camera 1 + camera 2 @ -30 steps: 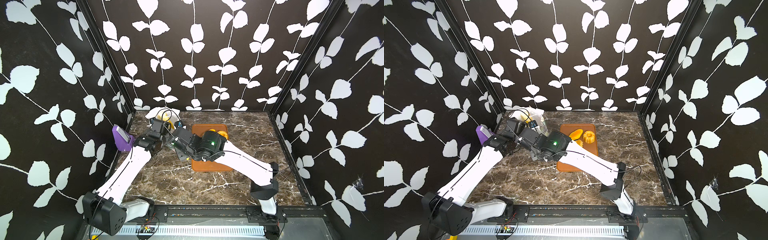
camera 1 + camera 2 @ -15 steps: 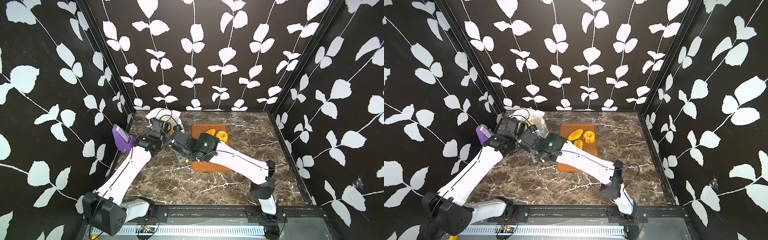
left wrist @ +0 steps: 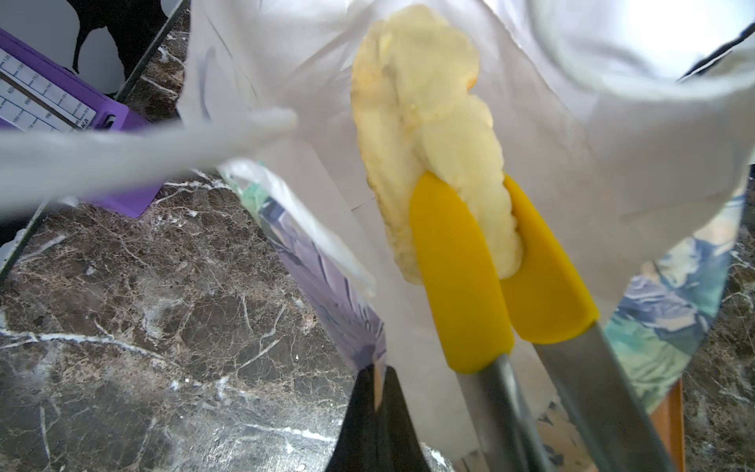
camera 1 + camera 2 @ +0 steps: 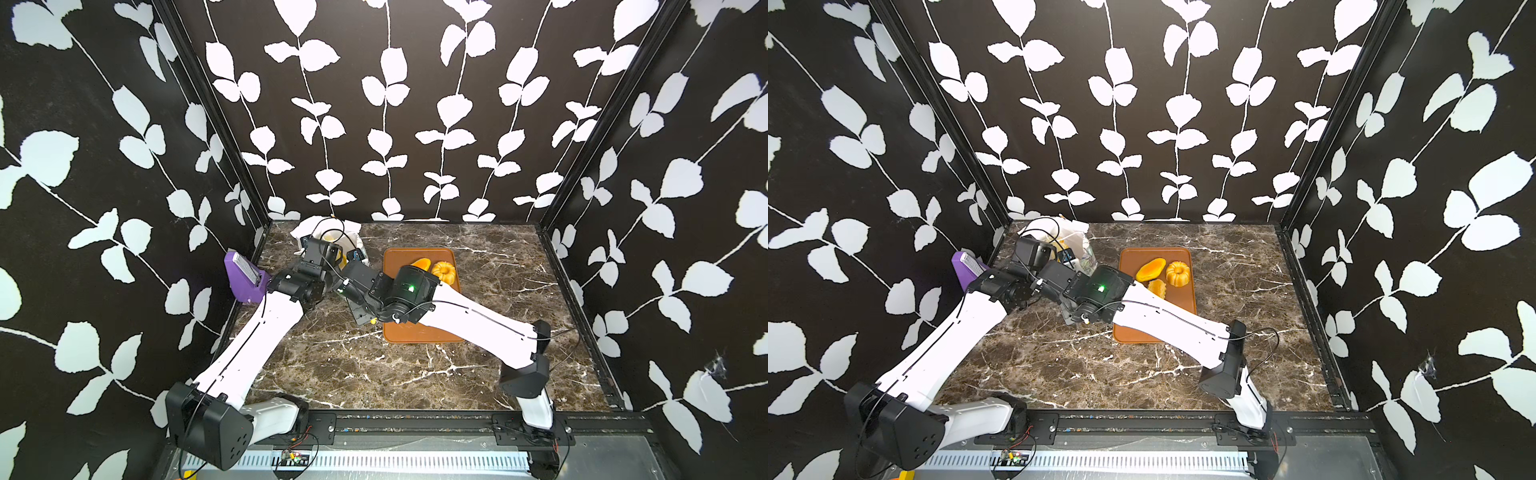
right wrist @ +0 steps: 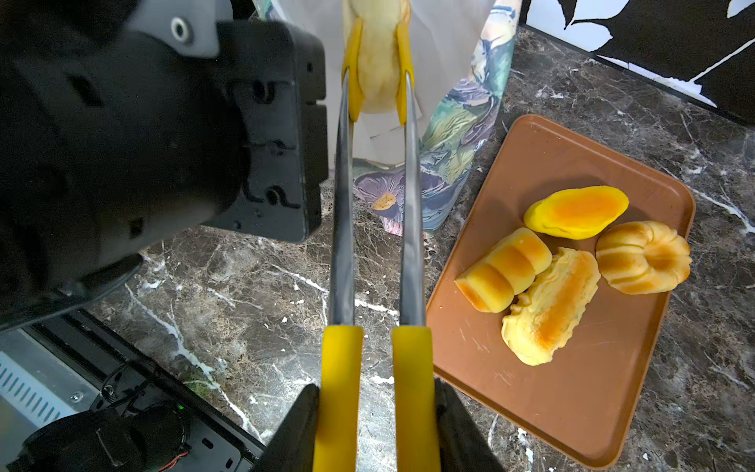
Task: Pack bread into a paper bag
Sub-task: Place the fake bread in the paper bag.
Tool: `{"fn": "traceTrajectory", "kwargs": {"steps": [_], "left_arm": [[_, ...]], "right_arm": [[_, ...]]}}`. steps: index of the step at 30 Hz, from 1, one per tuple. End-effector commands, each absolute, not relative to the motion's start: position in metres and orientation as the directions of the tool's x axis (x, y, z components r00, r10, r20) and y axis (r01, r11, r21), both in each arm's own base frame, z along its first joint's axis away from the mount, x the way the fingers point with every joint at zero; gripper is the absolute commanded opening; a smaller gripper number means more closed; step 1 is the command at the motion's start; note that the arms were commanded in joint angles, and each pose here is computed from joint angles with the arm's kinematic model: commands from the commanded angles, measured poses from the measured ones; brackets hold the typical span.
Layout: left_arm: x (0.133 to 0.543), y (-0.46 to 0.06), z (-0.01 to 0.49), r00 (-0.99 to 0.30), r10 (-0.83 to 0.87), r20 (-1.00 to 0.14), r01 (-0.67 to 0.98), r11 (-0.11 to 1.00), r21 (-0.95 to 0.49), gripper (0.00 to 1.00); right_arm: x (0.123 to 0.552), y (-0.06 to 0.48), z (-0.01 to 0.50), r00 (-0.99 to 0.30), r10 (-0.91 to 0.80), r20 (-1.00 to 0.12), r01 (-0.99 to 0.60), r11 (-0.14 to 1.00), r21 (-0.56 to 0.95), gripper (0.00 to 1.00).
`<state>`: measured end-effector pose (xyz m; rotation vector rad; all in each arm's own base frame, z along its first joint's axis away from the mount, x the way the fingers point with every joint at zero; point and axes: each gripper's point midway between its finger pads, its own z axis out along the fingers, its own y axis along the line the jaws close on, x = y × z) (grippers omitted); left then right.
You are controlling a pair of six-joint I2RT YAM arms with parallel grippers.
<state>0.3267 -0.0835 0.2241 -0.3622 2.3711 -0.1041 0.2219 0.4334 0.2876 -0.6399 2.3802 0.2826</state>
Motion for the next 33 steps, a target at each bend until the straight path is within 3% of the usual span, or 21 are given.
{"fn": "traceTrajectory", "kwargs": {"steps": [1,28,30,33], "left_arm": [[0.3218,-0.0812,0.2149,-0.723,-0.268,-0.637,-0.226,0.963,-0.149,0.00],[0.3228,-0.0829,0.2125,-0.729,-0.265,-0.631,-0.222,0.964,-0.148,0.00],[0.3231,-0.0824,0.2119,-0.731,-0.264,-0.630,-0.223,0.964,-0.145,0.00],[0.3223,-0.0825,0.2112,-0.733,-0.260,-0.628,-0.221,0.965,-0.142,0.00]], "right_arm": [[0.2300,0.4320,0.3039,-0.649,-0.318,-0.691,-0.488,0.871,0.057,0.43],[0.2300,0.4340,0.3042,-0.646,-0.320,-0.693,-0.494,0.867,0.060,0.50],[0.2298,0.4347,0.3041,-0.644,-0.322,-0.694,-0.496,0.866,0.060,0.45],[0.2307,0.4355,0.3048,-0.643,-0.317,-0.697,-0.495,0.867,0.062,0.17]]}}
